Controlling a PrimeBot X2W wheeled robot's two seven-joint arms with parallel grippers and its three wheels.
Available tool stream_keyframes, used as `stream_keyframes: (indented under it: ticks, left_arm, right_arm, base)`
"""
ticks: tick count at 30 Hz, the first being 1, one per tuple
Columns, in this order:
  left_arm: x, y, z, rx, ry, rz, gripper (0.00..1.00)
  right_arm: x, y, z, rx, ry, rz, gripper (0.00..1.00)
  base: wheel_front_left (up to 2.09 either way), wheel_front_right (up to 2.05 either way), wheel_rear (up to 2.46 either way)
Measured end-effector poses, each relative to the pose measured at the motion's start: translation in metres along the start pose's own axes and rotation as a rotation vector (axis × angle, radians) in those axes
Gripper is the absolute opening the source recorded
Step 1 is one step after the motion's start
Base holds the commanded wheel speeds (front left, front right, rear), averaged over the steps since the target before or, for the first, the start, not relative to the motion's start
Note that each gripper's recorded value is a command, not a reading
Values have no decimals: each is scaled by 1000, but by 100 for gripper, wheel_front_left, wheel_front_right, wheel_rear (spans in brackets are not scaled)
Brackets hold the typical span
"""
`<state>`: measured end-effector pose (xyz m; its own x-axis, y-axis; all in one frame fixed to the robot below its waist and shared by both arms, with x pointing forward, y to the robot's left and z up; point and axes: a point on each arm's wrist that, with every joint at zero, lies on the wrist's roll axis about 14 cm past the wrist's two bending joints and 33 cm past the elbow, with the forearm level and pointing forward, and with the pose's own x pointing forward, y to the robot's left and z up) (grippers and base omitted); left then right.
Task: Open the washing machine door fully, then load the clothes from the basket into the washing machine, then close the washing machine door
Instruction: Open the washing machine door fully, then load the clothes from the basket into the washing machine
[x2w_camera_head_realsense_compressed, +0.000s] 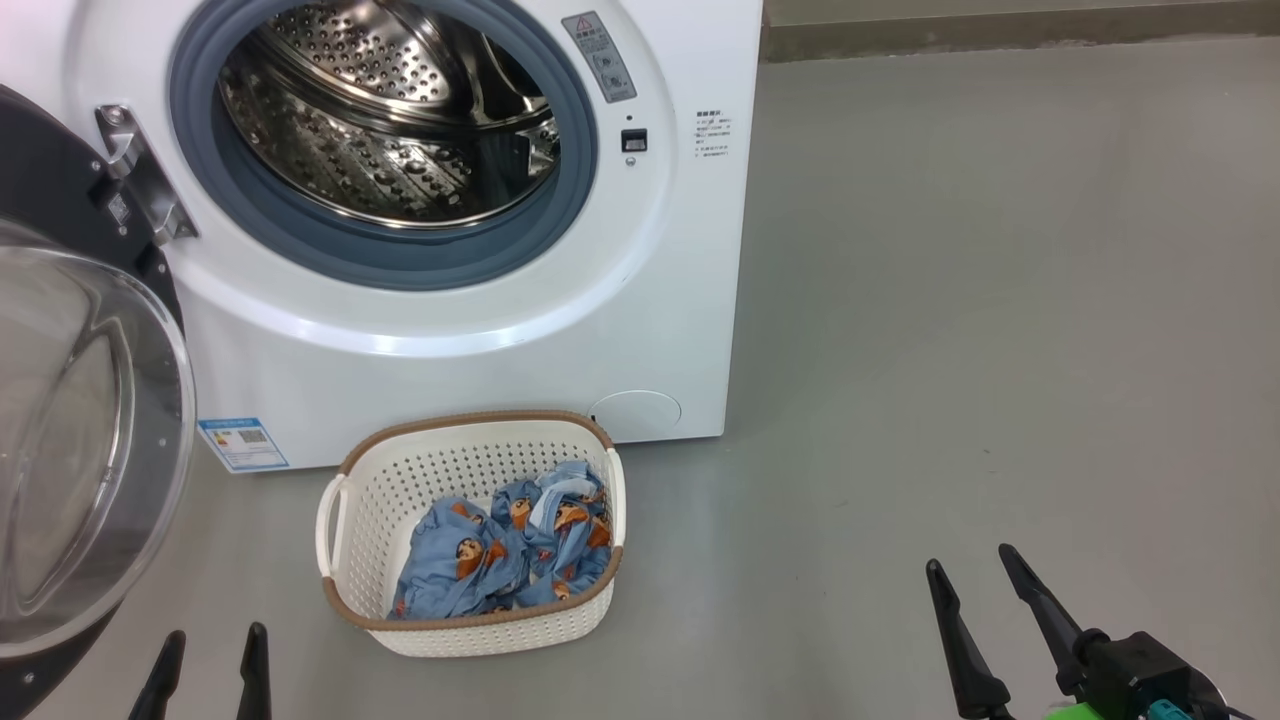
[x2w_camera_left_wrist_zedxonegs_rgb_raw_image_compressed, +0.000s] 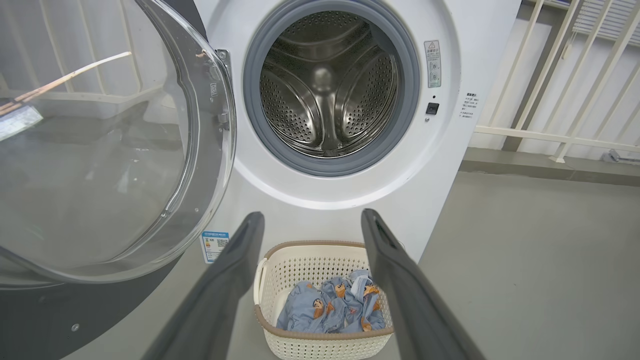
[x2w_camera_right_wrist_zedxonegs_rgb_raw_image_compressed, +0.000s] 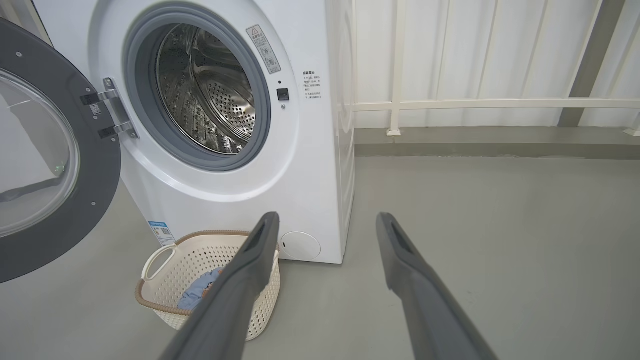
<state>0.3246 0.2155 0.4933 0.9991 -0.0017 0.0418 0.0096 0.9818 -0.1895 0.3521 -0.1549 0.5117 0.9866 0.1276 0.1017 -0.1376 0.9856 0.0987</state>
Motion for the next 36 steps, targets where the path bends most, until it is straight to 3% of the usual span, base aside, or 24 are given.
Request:
stream_keyframes:
  ticks: [36]
  left_arm:
    - [-5,6,-9,18,37,2,100]
  right_arm:
    - [2,-1,2,-2,-5,-2,100]
  base:
    - [12,-12,0]
